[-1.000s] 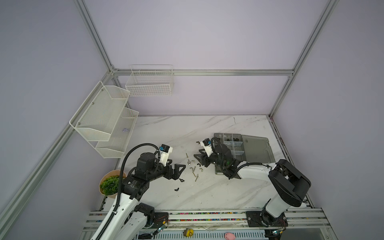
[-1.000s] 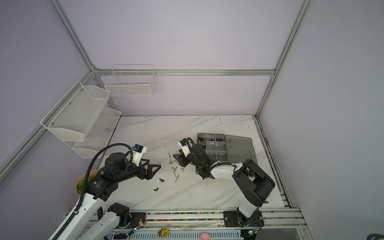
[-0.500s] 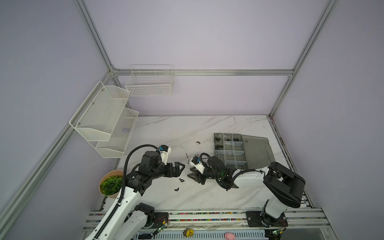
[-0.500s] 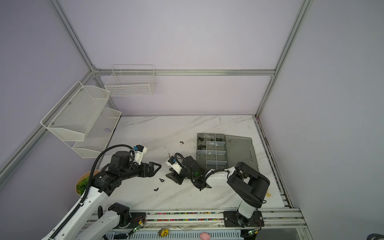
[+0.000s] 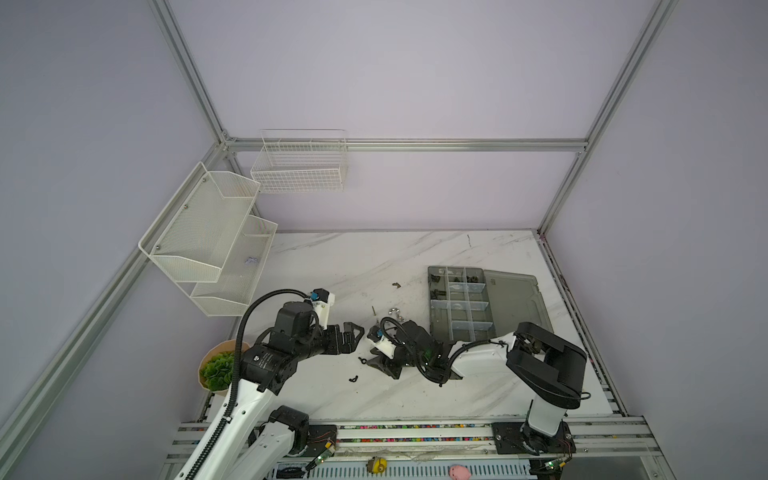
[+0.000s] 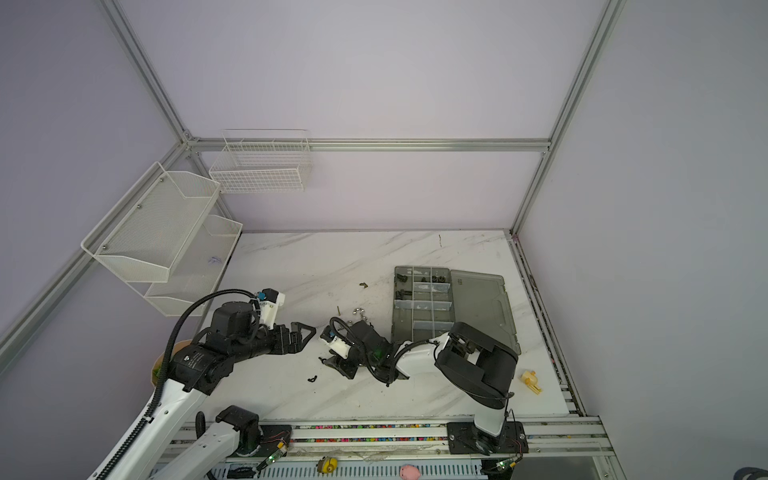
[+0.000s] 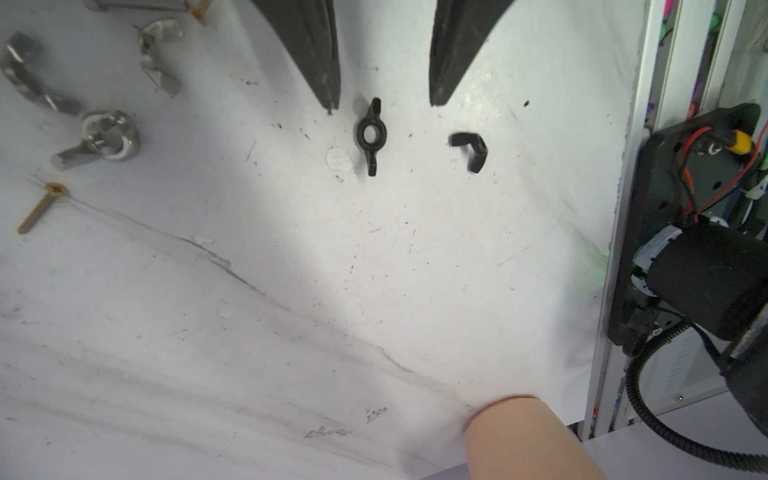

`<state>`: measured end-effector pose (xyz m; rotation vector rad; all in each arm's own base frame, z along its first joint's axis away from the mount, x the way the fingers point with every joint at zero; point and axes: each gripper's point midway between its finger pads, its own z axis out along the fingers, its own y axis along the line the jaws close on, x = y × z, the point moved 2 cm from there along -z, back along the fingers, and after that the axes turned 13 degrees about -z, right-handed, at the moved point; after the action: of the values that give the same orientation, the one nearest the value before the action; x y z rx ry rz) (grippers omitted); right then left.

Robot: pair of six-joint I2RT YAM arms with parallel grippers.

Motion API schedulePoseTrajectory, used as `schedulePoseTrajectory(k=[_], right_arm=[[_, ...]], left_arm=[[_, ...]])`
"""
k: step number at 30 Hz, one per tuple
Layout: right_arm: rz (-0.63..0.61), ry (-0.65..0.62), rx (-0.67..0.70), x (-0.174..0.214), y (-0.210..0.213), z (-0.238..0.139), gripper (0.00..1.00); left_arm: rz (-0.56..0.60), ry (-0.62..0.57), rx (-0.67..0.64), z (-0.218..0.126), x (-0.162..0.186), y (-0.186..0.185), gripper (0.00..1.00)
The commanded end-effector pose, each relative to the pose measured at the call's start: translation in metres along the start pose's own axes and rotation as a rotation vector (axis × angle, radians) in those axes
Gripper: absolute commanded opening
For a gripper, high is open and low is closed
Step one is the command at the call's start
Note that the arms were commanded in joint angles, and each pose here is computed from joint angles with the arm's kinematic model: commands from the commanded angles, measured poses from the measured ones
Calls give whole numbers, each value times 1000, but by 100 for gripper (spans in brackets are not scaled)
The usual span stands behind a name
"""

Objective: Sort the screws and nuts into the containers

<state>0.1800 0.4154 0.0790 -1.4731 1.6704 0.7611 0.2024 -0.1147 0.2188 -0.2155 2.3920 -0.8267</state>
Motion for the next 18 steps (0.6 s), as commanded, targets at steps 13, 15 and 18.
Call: schedulePoseTrajectory(k=[13, 15, 18], right_arm=[[-47, 96, 20, 12, 4, 25, 28], [-45, 113, 25, 15, 2, 29, 27], [-43, 125, 31, 17, 0, 34, 24]], left_arm=[[61, -174, 42, -39, -25, -21, 100], [59, -175, 37, -39, -25, -20, 100], [58, -173, 37, -38, -25, -20, 100]])
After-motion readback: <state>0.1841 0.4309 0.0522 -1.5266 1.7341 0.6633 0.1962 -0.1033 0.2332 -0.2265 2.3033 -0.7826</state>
